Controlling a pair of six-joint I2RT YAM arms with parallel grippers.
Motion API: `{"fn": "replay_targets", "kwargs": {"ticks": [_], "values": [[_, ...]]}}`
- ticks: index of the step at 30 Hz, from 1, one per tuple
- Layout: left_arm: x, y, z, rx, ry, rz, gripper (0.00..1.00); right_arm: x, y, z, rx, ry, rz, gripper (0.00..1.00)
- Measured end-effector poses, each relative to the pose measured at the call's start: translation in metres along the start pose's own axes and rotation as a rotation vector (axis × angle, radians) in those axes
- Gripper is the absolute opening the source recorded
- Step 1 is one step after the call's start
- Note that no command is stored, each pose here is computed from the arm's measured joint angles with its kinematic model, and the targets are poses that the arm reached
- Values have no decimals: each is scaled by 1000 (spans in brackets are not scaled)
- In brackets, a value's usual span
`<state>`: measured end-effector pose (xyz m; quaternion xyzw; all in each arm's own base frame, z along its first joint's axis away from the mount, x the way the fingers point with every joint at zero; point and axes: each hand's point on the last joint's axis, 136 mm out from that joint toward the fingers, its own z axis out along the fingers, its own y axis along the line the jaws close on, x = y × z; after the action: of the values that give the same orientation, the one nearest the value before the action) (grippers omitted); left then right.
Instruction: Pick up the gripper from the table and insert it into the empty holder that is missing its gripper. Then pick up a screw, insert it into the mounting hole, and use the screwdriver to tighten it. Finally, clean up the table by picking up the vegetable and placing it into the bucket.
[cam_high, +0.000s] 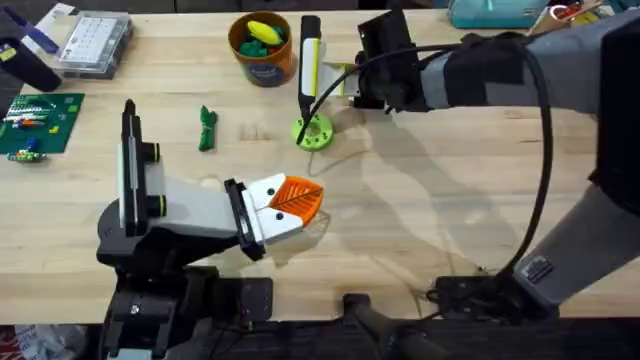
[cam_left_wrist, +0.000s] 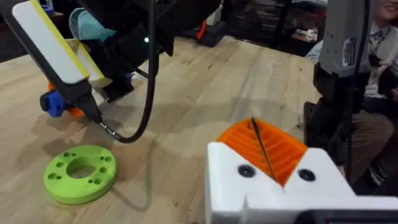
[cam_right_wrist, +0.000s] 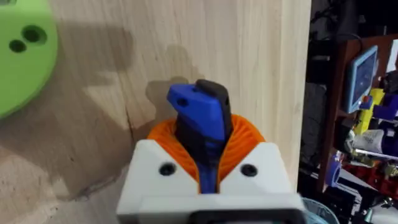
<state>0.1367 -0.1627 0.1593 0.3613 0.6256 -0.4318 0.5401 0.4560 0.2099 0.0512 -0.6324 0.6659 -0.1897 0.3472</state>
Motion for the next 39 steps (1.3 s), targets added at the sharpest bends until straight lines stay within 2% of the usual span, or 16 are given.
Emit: {"fn": "replay_targets", "kwargs": {"ticks": [1, 2, 4, 5, 6, 7, 17, 23, 29, 34, 39], "values": [[0, 0, 0, 0, 0, 1, 12, 0, 0, 0, 0, 1, 0, 89], [0, 0, 0, 0, 0, 1, 12, 1, 3, 0, -12, 4, 6, 298], [0, 0, 0, 0, 0, 0, 12, 1, 1, 1, -2, 5, 7, 600], [0, 0, 0, 0, 0, 1, 12, -1, -7, 0, 21, 2, 12, 852], [0, 0, 0, 0, 0, 0, 12, -1, -12, -1, 34, 3, 13, 951], [0, 0, 0, 0, 0, 1, 12, -1, -15, -2, 38, 1, 18, 984], [0, 0, 0, 0, 0, 1, 12, -1, -13, -4, 60, 52, 28, 987], [0, 0, 0, 0, 0, 1, 12, -10, -5, -8, 73, 89, 79, 988], [0, 0, 0, 0, 0, 0, 12, -7, 2, -14, 46, 118, 106, 987], [0, 0, 0, 0, 0, 1, 12, -5, 3, -23, 31, 128, 164, 987], [0, 0, 0, 0, 0, 0, 12, -13, -15, -41, 74, 94, 266, 988]]}}
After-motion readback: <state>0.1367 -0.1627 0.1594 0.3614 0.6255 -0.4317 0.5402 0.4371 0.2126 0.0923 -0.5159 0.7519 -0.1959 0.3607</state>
